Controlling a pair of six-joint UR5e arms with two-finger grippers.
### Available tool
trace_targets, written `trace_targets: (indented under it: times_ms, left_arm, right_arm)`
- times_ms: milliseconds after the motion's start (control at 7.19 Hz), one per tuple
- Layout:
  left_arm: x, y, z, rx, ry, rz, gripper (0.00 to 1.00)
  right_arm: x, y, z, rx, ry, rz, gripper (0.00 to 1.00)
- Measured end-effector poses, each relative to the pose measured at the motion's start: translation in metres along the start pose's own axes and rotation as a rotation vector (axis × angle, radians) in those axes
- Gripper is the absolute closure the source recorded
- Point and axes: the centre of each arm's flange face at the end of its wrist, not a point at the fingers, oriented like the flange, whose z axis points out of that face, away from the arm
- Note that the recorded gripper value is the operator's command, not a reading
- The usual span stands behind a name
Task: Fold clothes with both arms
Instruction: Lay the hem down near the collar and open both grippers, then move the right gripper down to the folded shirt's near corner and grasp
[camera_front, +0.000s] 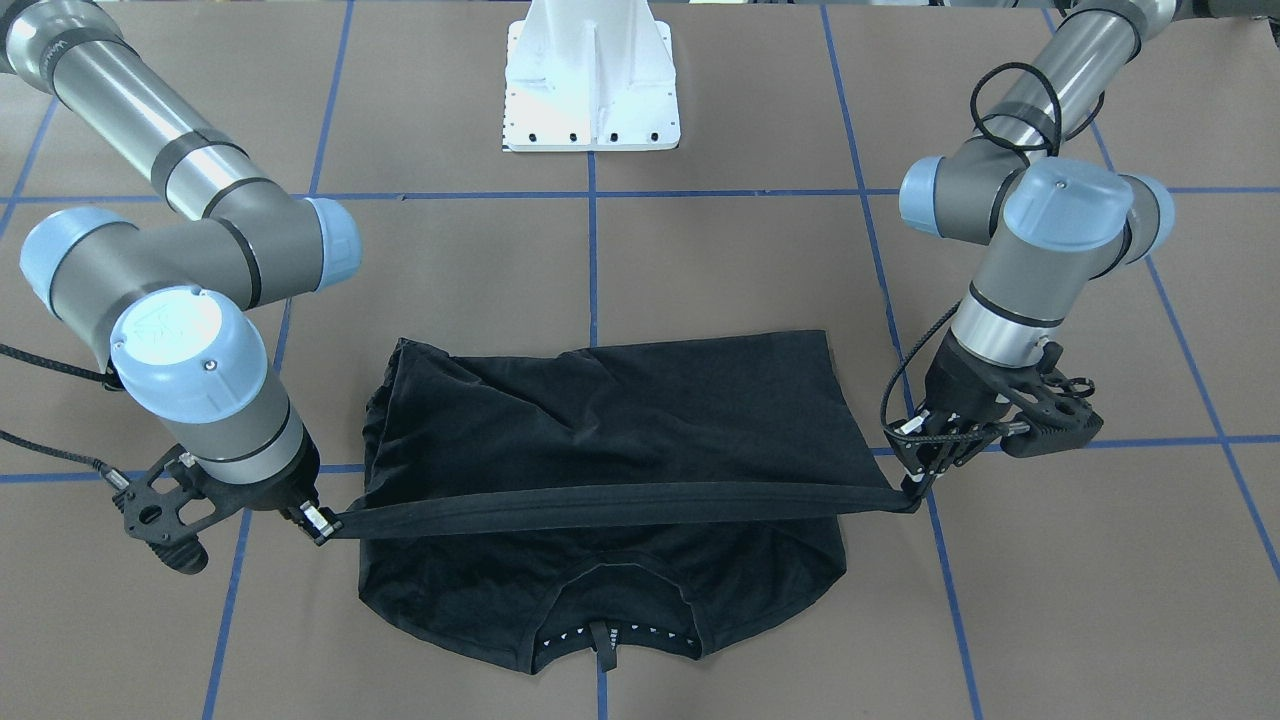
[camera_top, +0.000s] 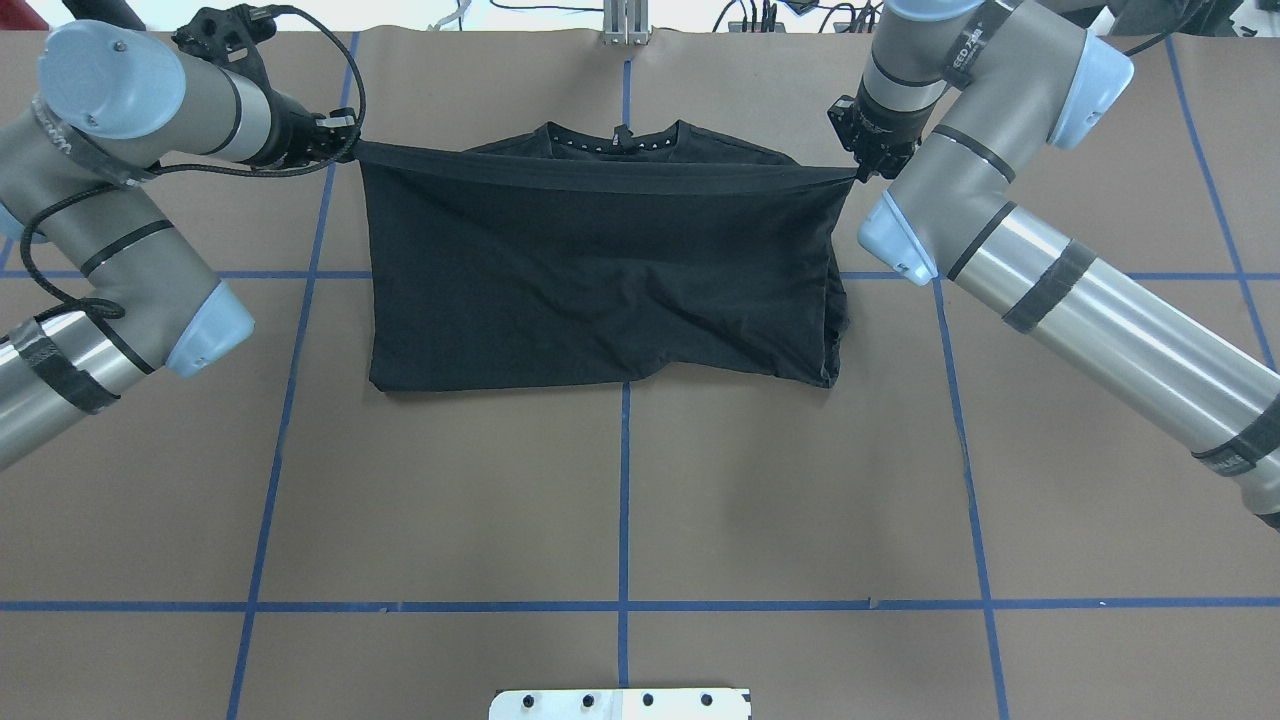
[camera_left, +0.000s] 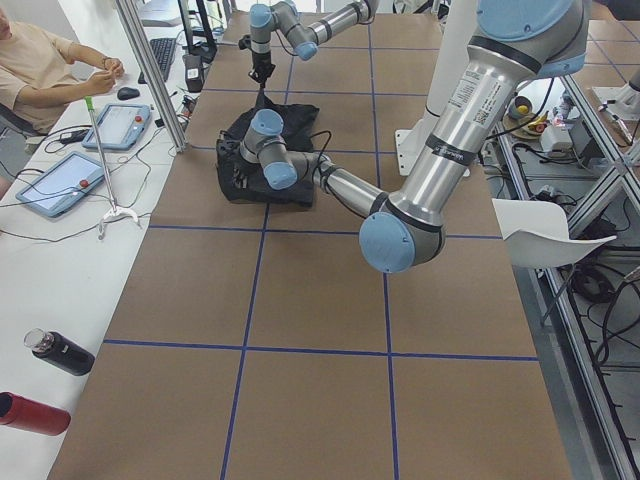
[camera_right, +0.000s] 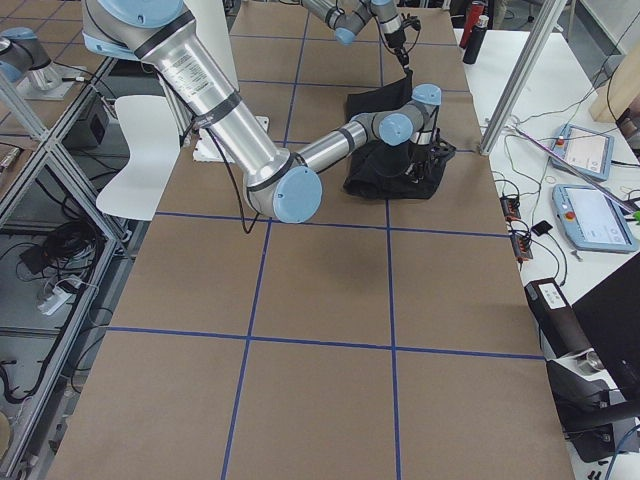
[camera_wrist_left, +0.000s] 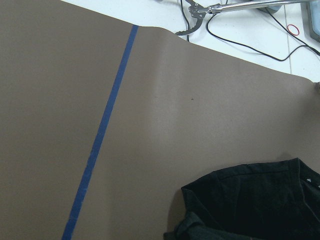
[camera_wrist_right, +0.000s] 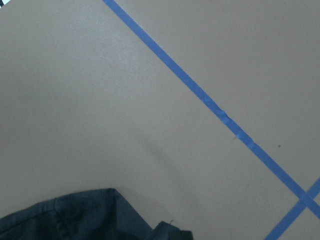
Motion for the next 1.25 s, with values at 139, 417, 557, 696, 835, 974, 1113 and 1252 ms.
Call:
trace_targets:
  times_ms: [139, 417, 557, 696, 835, 974, 1113, 1252]
  left_arm:
    - [-0.001, -0.002, 0.006, 0.011, -0.001, 0.000, 1.00]
    - [-0.003, -0.005, 0.016, 0.018, -0.003, 0.000, 1.00]
    - [-0.003, -0.006, 0.022, 0.020, 0.001, 0.001, 1.00]
    - [-0.002, -0.008, 0.028, 0.022, 0.004, 0.001, 1.00]
    - [0.000, -0.011, 0.034, 0.030, 0.001, 0.000, 1.00]
    - [0.001, -0.014, 0.038, 0.045, -0.007, -0.001, 0.84]
    - [0.001, -0.016, 0.041, 0.053, -0.013, -0.002, 0.71]
    - [0.001, -0.016, 0.042, 0.056, -0.016, -0.002, 0.64]
  right_arm:
    - [-0.006, -0.002, 0.004, 0.005, -0.006, -0.003, 1.00]
    - [-0.016, -0.004, 0.008, 0.012, -0.002, -0.003, 1.00]
    - [-0.021, -0.005, 0.010, 0.021, 0.005, -0.002, 1.00]
    - [-0.025, -0.006, 0.014, 0.036, 0.014, -0.001, 1.00]
    - [-0.027, -0.007, 0.018, 0.051, 0.023, -0.006, 1.00]
    - [-0.028, -0.008, 0.020, 0.061, 0.027, -0.013, 1.00]
    - [-0.029, -0.007, 0.021, 0.064, 0.029, -0.017, 0.69]
    - [-0.032, -0.006, 0.021, 0.065, 0.029, -0.020, 0.61]
